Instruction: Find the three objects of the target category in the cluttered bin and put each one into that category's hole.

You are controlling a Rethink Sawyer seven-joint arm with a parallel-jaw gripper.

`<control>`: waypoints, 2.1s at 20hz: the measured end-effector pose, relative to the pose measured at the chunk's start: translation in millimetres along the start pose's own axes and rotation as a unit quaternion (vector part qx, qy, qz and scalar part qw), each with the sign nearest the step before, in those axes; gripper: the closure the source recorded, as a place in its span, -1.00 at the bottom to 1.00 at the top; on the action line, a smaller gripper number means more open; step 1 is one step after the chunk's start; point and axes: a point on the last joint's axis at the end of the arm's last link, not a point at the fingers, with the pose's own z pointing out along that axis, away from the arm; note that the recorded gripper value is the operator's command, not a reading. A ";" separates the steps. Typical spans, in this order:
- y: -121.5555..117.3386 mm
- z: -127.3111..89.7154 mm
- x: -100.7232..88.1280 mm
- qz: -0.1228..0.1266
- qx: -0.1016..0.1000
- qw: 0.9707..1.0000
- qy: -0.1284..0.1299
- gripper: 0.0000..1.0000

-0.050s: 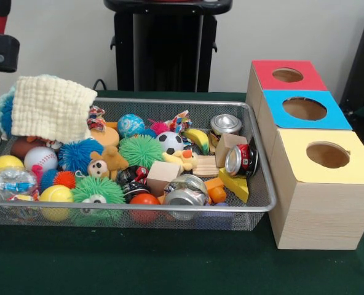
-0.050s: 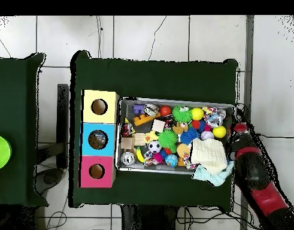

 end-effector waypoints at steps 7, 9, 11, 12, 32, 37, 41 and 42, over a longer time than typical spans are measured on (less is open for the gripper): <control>-14.4 0.5 3.2 -0.001 -0.002 1.000 0.004 -1.00; -14.4 0.7 3.6 -0.001 -0.002 1.000 0.004 -1.00; -13.5 0.9 4.2 -0.002 -0.003 1.000 0.004 -1.00; -12.9 1.0 4.3 -0.002 -0.003 1.000 0.004 -1.00; 63.8 -16.6 106.1 -0.008 -0.006 0.998 0.055 -1.00; 61.9 -13.9 117.1 0.003 -0.007 0.998 0.061 -1.00; 41.2 -4.1 108.9 0.013 -0.011 0.998 0.059 -1.00; 37.9 -2.7 106.8 0.013 -0.012 0.998 0.058 -1.00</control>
